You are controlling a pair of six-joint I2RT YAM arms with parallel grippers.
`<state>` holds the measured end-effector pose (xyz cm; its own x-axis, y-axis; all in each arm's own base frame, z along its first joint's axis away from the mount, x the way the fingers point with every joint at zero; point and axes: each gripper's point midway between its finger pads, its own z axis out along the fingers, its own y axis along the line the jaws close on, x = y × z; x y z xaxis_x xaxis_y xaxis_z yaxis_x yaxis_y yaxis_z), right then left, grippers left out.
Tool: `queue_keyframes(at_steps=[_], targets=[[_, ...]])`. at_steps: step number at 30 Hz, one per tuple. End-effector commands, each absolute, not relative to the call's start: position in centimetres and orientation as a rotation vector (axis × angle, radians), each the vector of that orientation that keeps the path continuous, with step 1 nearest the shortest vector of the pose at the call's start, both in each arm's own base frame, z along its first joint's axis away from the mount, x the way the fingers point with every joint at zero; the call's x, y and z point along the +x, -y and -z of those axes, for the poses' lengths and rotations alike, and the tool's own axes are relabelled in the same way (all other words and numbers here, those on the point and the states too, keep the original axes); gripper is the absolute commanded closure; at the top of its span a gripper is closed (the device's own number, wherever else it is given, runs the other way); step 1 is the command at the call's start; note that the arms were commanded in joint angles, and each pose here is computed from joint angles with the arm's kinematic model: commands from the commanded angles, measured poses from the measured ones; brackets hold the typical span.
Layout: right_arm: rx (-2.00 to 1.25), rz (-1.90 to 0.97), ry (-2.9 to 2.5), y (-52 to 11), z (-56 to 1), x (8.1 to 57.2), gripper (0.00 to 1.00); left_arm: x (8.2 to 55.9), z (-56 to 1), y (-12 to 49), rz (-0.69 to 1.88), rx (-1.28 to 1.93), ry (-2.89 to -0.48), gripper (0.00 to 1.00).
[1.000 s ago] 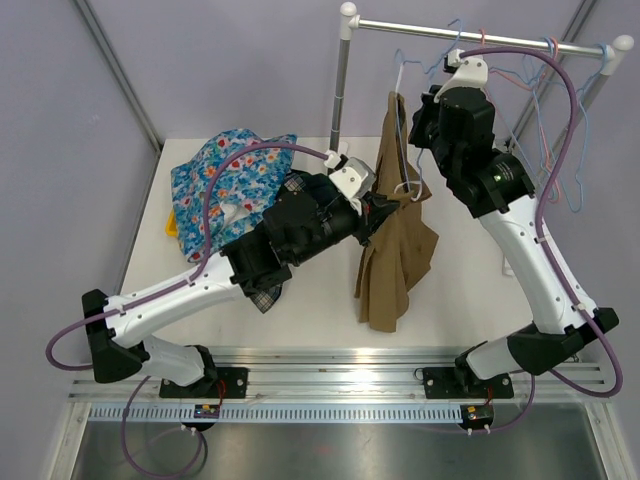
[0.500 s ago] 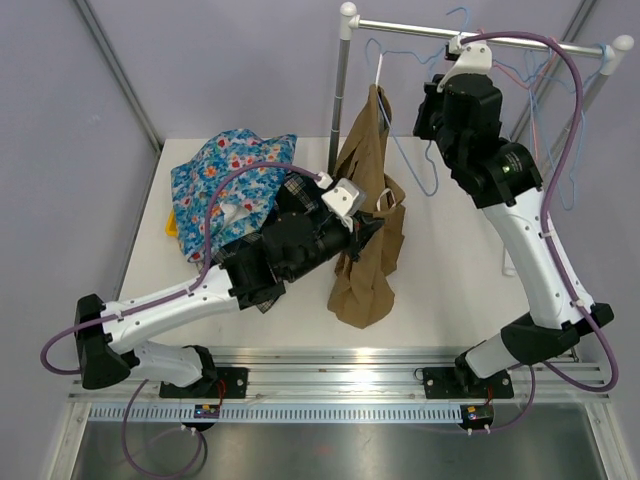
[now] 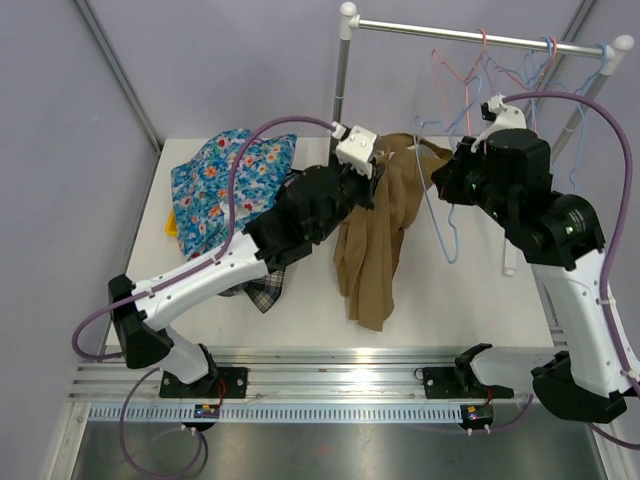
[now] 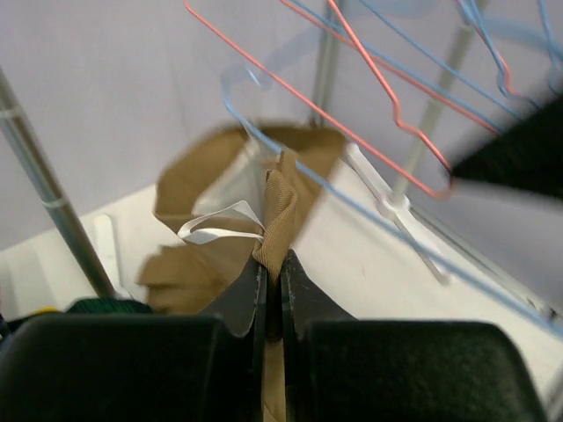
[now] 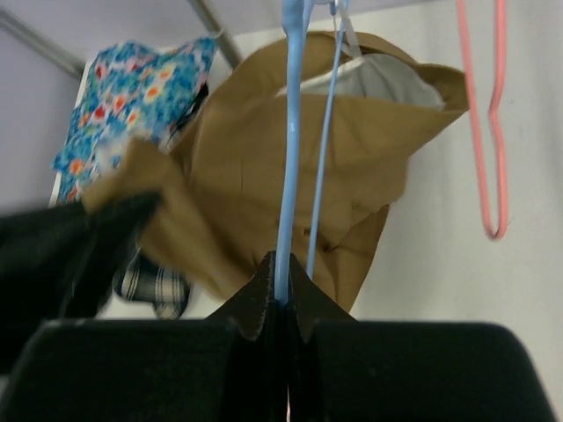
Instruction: Remove the skirt from the hanger
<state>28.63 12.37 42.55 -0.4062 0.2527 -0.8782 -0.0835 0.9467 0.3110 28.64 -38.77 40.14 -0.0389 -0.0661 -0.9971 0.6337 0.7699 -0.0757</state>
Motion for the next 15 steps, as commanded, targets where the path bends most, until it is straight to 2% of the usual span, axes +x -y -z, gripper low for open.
queue_keyframes(at_steps=[1,2,5,6,8,9,11,15], targets=[[0.050,-0.550,-2.067,-14.1,-41.1,24.6,1.00,31.7,-47.2,37.8,0.577,0.363,-1.390,1.00],[0.033,-0.603,-2.087,-14.5,-41.1,23.5,1.00,32.8,-46.1,38.8,0.559,0.381,-1.408,1.00],[-0.046,-0.744,-2.135,-15.7,-42.0,20.3,1.00,35.0,-47.9,38.9,0.531,0.353,-1.390,1.00],[-0.064,-0.776,-2.165,-15.8,-42.3,19.2,1.00,36.8,-46.0,39.2,0.494,0.361,-1.440,1.00],[-0.119,-0.855,-2.223,-16.8,-42.3,17.6,1.00,38.3,-47.3,39.0,0.494,0.331,-1.434,1.00],[-0.130,-0.879,-2.238,-16.6,-42.8,16.4,1.00,40.0,-45.2,39.2,0.467,0.338,-1.484,1.00],[-0.140,-0.936,-2.266,-16.8,-43.2,14.9,1.00,41.0,-45.5,39.0,0.466,0.330,-1.489,1.00],[-0.165,-1.034,-2.200,-16.5,-46.7,12.1,1.00,42.9,-41.9,38.2,0.421,0.329,-1.568,1.00]])
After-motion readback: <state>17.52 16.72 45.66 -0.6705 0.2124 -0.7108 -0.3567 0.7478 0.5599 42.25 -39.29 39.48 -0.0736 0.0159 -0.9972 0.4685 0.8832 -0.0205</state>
